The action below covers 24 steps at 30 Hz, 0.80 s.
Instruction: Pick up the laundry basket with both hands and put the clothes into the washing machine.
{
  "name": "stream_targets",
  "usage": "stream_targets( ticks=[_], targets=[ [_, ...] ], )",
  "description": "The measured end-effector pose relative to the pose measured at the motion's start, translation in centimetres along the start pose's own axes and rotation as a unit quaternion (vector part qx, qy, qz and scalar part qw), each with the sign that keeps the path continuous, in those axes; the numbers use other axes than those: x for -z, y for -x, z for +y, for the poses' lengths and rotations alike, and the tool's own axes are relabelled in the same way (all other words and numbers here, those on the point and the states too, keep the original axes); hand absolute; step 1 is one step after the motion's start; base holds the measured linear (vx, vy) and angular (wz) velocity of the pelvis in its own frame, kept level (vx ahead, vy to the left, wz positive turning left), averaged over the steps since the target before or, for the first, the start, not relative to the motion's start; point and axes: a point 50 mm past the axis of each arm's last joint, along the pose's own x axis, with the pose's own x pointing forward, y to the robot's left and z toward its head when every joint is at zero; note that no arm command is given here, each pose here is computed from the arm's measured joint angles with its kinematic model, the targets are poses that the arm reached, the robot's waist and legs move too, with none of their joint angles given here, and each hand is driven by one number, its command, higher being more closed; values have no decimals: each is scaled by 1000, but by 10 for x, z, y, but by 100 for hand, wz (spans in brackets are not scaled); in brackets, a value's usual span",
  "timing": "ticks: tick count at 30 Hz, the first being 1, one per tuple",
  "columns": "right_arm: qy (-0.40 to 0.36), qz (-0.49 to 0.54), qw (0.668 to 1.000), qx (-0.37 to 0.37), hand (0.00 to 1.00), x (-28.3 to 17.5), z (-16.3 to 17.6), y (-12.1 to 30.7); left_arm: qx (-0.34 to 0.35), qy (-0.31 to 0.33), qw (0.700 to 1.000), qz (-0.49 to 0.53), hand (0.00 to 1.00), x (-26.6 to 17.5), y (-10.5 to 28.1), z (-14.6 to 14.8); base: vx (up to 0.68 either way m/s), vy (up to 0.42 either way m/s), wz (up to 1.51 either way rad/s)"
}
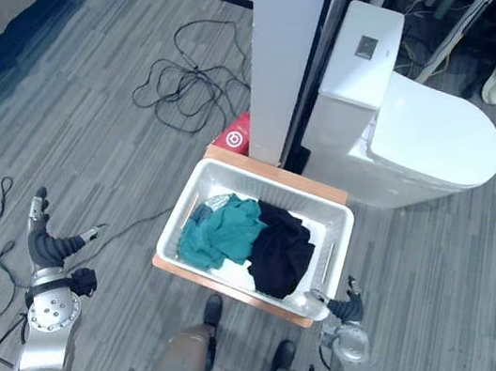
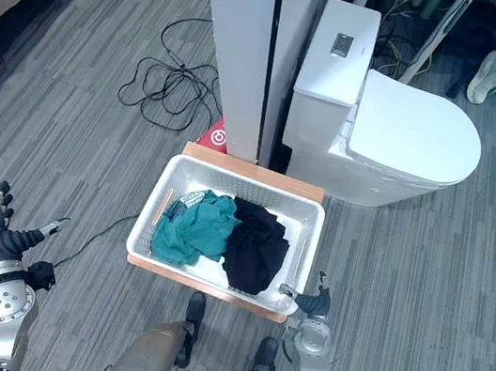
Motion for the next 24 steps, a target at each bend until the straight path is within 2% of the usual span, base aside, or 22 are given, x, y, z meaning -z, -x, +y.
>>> stream_targets(
  ticks=[6,12,24],
  targets=[
    [6,0,1000,-19,0,0,6,0,28,-5,998,54,0,22,0,-14,-10,10,-9],
    [18,7,999,-38,0,3,12,-1,76,-6,994,75,0,29,-2,-41,11,-2,-6],
    [32,-14,998,-61,0,-7,22,-5,66,-49,990,116,0,47,-22,-38,6,3,-11]
  ],
)
